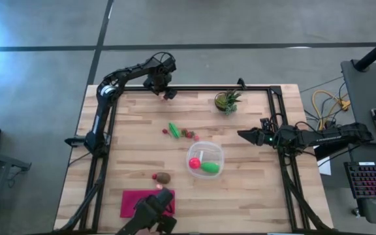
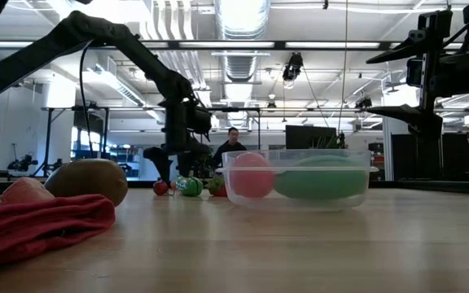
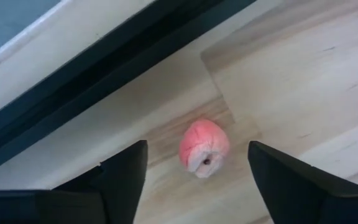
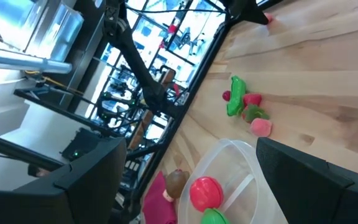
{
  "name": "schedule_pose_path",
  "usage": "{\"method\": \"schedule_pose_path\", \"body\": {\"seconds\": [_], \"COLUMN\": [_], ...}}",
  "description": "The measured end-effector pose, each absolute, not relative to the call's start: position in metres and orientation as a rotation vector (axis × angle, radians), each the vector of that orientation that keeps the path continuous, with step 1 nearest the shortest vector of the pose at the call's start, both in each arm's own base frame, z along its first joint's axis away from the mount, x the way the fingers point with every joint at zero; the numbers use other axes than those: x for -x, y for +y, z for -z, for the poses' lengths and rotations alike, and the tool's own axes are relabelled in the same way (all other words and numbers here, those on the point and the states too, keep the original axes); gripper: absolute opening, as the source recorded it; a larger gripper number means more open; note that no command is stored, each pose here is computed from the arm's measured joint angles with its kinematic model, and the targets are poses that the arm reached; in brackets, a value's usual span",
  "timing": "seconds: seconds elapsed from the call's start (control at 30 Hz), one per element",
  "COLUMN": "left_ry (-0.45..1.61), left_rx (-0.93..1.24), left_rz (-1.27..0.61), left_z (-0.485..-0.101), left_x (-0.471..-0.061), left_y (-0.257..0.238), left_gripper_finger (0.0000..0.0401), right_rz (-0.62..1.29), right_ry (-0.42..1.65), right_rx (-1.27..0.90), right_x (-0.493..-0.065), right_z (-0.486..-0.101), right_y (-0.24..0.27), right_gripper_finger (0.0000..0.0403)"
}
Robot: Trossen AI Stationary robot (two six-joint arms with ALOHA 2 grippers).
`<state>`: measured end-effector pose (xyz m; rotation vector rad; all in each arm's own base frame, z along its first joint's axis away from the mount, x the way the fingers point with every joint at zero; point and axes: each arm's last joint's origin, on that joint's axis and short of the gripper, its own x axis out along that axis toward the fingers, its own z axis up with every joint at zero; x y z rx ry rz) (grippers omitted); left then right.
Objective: Pick and placing Produce into tupperware
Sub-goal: Put the top peach into the transparent container
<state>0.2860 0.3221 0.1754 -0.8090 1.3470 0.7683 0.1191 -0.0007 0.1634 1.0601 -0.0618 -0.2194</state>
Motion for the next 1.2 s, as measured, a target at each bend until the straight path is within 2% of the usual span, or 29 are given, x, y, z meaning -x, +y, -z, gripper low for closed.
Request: {"method": "schedule_pose_path", "body": {"seconds": [0.27,1.2], "left_ry": [1.297,1.353], "left_rx": [0.787,0.784], "left_rz": [-0.776,-0.790], "left_z": [-0.174,-0.165], "left_x": [-0.290,-0.286], "left_y": [0.325,0.320], "left_gripper_finger": [0.0213,0.0095], "right_rz": [0.223,0.239], "right_ry": [-0.064,-0.074], "right_rx": [-1.060,-1.058], "right_x": [-0.119,-0.119], "right_z": [-0.163,-0.163], "right_y": [-0.001,-0.001], "right_gripper_finger": [0.0352,0.0352]}}
